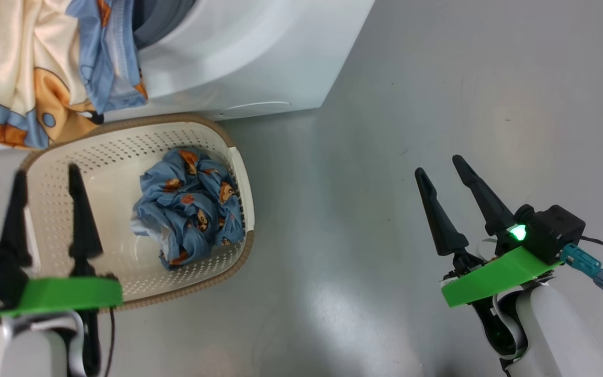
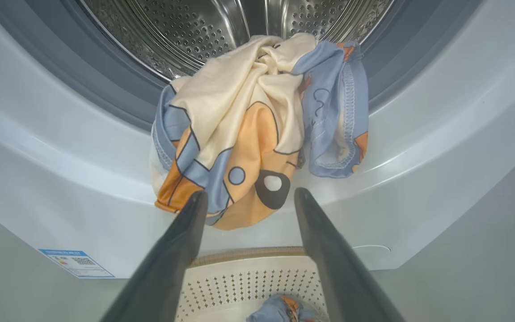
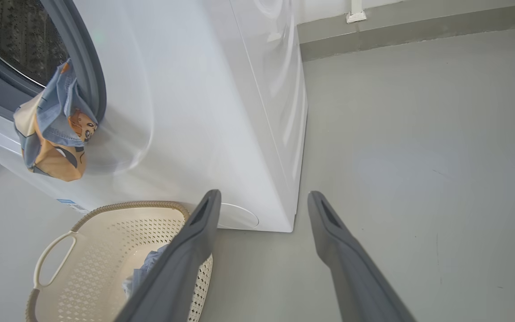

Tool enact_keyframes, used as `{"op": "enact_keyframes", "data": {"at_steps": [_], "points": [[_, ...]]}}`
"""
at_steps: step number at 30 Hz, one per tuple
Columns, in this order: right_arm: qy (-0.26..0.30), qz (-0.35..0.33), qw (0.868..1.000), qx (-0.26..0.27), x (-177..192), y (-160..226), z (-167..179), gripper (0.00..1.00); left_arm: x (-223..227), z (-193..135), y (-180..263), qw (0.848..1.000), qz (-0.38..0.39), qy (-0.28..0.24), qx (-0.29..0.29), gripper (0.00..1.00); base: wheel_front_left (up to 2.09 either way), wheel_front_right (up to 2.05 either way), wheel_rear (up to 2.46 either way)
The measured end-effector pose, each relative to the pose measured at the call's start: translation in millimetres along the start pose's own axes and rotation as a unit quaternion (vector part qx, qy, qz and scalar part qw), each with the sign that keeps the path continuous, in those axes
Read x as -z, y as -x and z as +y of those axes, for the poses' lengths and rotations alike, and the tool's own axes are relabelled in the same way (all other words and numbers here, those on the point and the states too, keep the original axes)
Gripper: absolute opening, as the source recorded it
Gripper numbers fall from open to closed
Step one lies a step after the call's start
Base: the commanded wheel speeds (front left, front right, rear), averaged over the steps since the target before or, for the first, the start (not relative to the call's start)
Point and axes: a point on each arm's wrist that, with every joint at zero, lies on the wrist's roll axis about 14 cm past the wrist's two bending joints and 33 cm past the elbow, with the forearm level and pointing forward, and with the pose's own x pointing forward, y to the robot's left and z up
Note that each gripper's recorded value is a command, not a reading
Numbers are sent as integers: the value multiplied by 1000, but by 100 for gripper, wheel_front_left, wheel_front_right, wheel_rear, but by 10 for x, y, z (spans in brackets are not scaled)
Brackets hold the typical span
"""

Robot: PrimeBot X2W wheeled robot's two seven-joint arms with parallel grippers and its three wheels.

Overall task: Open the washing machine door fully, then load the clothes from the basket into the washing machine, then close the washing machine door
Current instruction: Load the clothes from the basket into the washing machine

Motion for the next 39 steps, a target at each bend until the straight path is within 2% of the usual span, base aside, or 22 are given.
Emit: {"op": "enact_keyframes", "data": {"at_steps": [19, 34, 39], "points": [[3, -6, 1000, -9, -54, -8, 50, 100, 362, 175, 526, 997, 76, -15, -26, 100, 0, 0, 0], [6, -5, 1000, -8, -64, 3, 39, 100, 345, 115, 519, 997, 73, -9, -22, 100, 0, 0, 0], [17, 3, 1000, -7, -27, 22, 18, 100, 234, 4, 379, 999, 52, -3, -7, 100, 0, 0, 0]]}}
